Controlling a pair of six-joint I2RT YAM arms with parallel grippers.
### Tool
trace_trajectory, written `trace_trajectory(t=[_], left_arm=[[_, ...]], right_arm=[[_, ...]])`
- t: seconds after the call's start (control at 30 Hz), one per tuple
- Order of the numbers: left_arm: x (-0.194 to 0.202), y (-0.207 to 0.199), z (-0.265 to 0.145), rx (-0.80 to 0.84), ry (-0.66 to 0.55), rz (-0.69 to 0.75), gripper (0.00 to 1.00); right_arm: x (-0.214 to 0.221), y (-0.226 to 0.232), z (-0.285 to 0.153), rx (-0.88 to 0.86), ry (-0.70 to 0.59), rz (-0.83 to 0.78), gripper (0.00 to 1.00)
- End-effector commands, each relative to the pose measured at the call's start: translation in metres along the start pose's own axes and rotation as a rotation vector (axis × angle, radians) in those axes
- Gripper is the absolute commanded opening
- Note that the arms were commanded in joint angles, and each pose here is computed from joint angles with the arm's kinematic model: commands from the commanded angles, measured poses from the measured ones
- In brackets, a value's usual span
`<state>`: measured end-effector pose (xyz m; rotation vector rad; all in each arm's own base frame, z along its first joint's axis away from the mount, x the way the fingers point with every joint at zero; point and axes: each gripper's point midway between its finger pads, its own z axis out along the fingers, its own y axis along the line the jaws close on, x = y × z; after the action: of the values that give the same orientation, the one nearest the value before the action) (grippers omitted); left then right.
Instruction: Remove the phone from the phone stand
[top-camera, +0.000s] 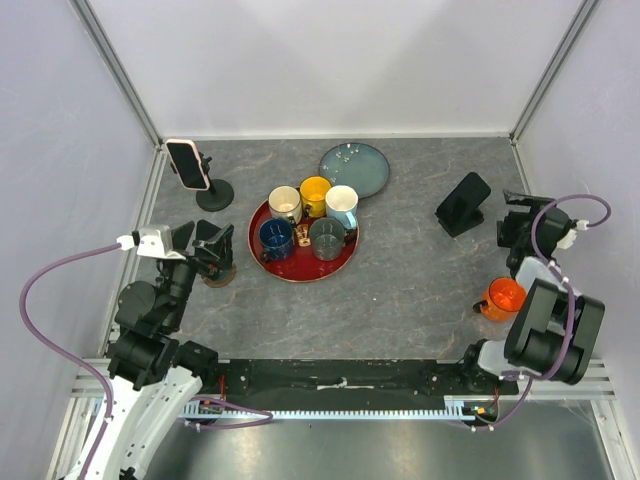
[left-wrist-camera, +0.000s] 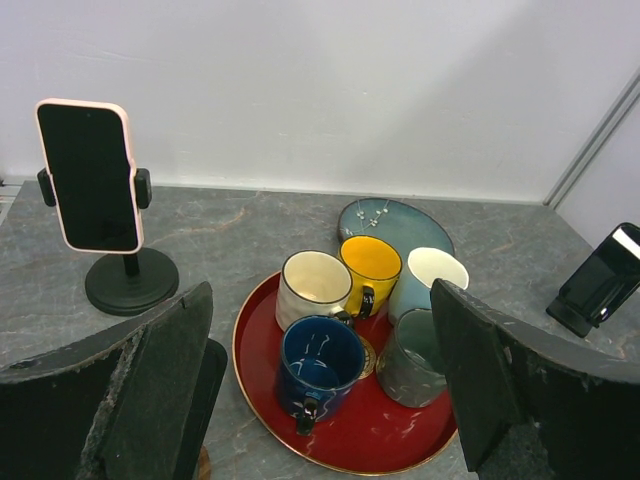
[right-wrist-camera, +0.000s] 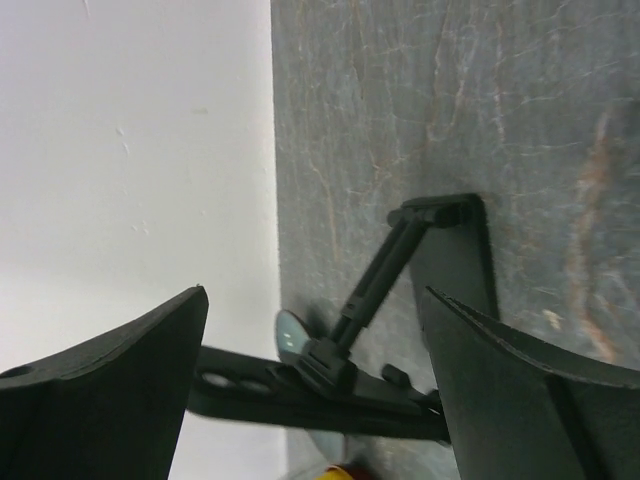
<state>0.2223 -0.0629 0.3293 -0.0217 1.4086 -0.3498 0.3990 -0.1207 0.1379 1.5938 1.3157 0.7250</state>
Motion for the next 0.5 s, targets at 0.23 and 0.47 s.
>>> trace_trajectory(t=[0.23, 0.47], left_arm=[[-0.004, -0.009, 0.000, 0.042, -0.015, -0.042, 0.96], [-0.001, -0.012, 0.001, 0.054, -0.003, -0.042, 0.96]], right_arm=[[0.001, 0.015, -0.069, -0.246, -0.067, -0.641, 0.96], [0.054, 0.028, -0.067, -0.411, 0.116, -0.852, 0.95]])
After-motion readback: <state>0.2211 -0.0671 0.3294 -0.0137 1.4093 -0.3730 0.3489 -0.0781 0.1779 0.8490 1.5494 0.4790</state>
